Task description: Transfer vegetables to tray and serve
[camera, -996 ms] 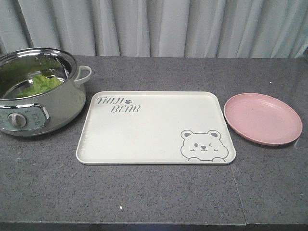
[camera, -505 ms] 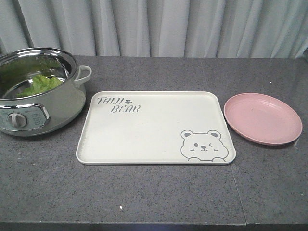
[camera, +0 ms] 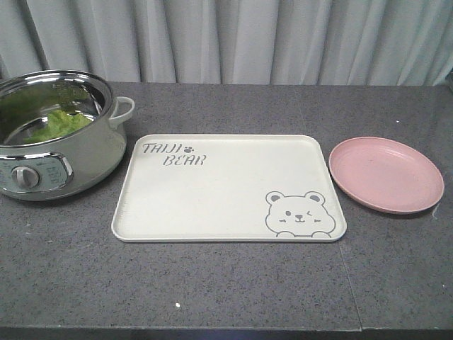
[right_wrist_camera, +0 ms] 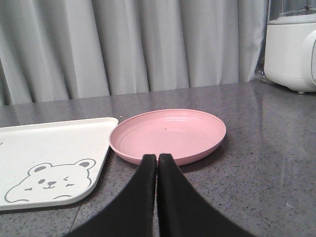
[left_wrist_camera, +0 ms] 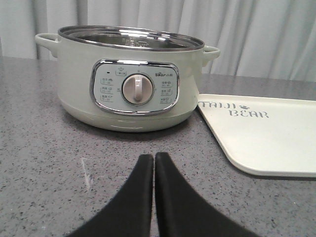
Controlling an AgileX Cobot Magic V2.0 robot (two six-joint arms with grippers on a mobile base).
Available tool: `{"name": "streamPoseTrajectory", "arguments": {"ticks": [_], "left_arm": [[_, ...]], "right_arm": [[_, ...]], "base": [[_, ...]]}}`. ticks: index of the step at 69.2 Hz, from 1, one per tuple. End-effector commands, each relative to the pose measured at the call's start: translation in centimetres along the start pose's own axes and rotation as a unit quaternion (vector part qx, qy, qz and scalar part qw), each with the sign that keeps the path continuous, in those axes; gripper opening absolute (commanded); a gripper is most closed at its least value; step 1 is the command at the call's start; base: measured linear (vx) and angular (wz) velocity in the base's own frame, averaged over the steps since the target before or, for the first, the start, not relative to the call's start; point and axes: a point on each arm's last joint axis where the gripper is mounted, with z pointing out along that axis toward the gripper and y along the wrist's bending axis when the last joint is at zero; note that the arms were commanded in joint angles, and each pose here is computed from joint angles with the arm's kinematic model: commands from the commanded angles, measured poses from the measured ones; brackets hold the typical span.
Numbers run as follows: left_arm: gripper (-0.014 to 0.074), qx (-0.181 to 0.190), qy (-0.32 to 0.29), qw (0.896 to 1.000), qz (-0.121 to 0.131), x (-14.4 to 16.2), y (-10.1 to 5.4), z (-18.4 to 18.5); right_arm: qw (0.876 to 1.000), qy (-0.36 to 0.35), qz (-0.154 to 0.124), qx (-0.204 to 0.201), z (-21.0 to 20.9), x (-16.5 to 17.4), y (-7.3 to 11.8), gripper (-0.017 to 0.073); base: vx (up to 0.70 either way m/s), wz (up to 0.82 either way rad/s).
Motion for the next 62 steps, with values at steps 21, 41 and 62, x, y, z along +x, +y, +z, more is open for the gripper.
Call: {"name": "streamPoseTrajectory", "arguments": {"ticks": [21,41,62], "left_arm": [[-0.0006,0.004,-0.026,1.000,-0.002,0.00,-0.01,0.16],[-0.0006,0.004,-0.026,1.000,-0.002,0.00,-0.01,0.16],[-0.0006,0.004,-0.026,1.000,-0.002,0.00,-0.01,0.16]], "right_arm": [[0.999,-0.033,-0.008,-0.004,0.00,-0.24,0.06,-0.0002],[0.999,-0.033,-0.008,-0.004,0.00,-0.24,0.06,-0.0002],[0.999,-0.033,-0.008,-0.004,0.00,-0.25,0.06,-0.0002]], "base": [[0.00,0.00],[0.00,0.00],[0.00,-0.01]]}}
